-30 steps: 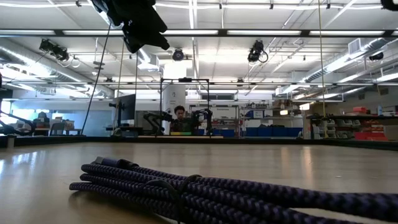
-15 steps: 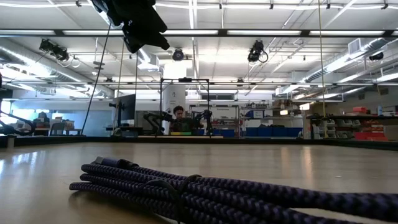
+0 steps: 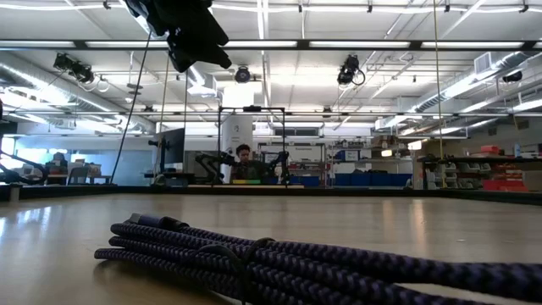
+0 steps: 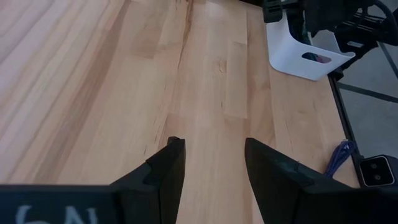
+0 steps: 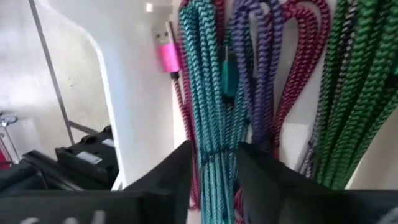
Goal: Pick and place USB-C Cables
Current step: Put the blue USB cable into the white bin, then put the purple USB cable into the white bin
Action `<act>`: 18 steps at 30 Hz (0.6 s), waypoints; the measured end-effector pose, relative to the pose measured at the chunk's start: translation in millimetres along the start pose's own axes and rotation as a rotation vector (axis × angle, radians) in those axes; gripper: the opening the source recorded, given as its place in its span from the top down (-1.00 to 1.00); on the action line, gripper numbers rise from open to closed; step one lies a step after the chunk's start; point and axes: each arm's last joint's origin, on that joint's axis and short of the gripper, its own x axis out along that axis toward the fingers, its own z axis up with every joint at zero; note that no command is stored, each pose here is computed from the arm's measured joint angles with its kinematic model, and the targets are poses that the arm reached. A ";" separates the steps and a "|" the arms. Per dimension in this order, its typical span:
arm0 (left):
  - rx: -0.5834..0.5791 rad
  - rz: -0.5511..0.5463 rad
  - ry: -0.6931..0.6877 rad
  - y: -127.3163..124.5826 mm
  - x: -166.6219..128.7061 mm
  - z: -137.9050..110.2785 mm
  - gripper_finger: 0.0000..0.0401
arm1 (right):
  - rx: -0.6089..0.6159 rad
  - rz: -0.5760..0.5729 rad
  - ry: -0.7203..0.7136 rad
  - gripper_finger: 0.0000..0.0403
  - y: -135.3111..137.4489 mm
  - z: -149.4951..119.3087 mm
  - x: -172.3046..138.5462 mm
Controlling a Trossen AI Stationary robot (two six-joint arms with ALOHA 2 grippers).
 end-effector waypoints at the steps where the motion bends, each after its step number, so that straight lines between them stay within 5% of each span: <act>1: 0.000 0.000 0.000 0.0 0.0 0.1 0.14 | -0.001 0.000 0.008 0.35 1.5 0.3 -1.4; 9: 0.000 0.000 0.000 -0.1 0.0 0.0 0.14 | 0.095 -0.029 -0.001 0.22 31.7 12.5 -34.4; 14: 0.001 -0.001 0.000 -0.1 -0.1 0.1 0.14 | 0.222 -0.124 -0.261 0.28 55.9 22.7 -60.1; 18: 0.001 -0.001 0.000 -0.1 0.0 0.0 0.14 | 0.446 -0.228 -0.550 0.32 63.8 22.3 -72.3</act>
